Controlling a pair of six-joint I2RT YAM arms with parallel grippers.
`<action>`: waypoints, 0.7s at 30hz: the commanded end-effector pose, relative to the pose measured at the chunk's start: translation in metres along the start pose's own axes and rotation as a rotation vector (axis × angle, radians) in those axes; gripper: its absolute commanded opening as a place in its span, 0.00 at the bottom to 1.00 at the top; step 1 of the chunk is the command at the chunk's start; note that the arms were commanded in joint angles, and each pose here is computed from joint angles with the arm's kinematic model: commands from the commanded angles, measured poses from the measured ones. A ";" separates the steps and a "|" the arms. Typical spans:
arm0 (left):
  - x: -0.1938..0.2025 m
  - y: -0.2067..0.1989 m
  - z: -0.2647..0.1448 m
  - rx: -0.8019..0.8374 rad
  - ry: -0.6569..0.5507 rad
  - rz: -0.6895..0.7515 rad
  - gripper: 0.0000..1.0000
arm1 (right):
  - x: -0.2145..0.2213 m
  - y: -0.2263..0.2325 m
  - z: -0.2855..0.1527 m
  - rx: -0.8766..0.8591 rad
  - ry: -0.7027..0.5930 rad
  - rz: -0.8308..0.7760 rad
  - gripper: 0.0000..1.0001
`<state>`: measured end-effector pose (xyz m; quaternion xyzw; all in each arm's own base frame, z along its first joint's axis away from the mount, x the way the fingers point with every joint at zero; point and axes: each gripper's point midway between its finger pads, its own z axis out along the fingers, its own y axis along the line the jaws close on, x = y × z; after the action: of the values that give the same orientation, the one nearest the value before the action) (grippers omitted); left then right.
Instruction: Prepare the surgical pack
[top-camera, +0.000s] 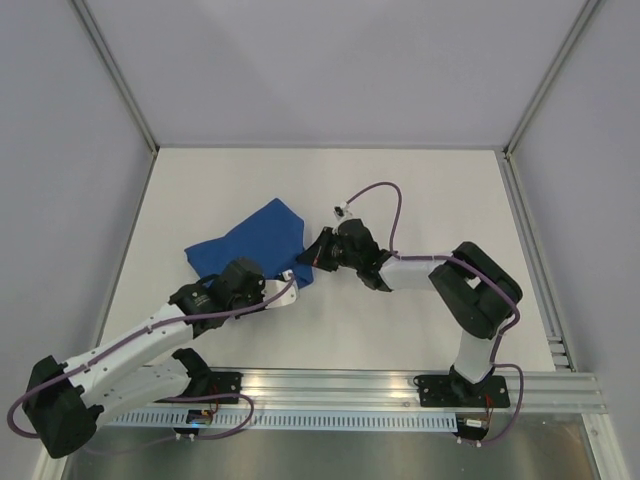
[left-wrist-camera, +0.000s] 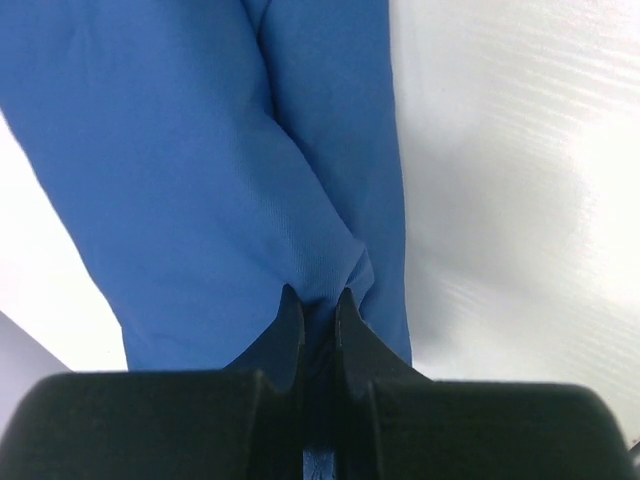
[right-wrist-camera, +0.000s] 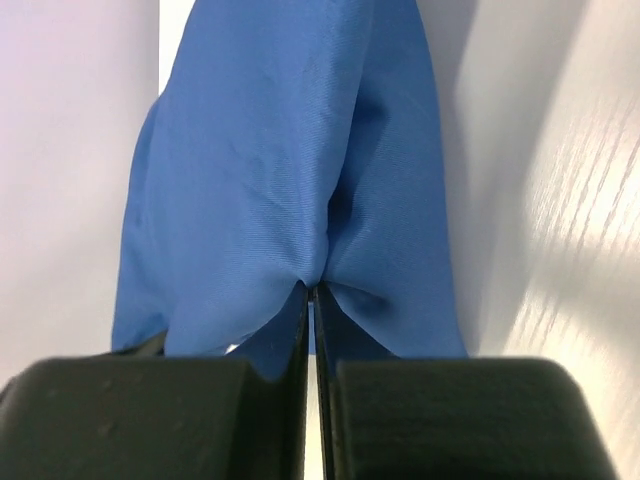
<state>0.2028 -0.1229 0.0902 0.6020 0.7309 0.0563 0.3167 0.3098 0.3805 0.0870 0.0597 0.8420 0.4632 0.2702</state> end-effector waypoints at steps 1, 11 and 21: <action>0.025 -0.015 -0.017 0.038 0.039 0.056 0.00 | -0.002 -0.009 -0.007 0.006 -0.030 -0.012 0.00; 0.051 -0.046 -0.022 0.158 0.089 0.101 0.20 | 0.021 -0.019 -0.037 -0.036 0.047 -0.228 0.34; 0.077 -0.067 -0.079 0.420 0.313 0.123 0.79 | 0.031 -0.041 -0.075 0.017 0.058 -0.439 0.45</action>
<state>0.1398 -0.0787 0.0890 0.6684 0.7252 0.0315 0.1622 0.2515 0.3215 0.0793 -0.0910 0.8471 0.4173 0.3163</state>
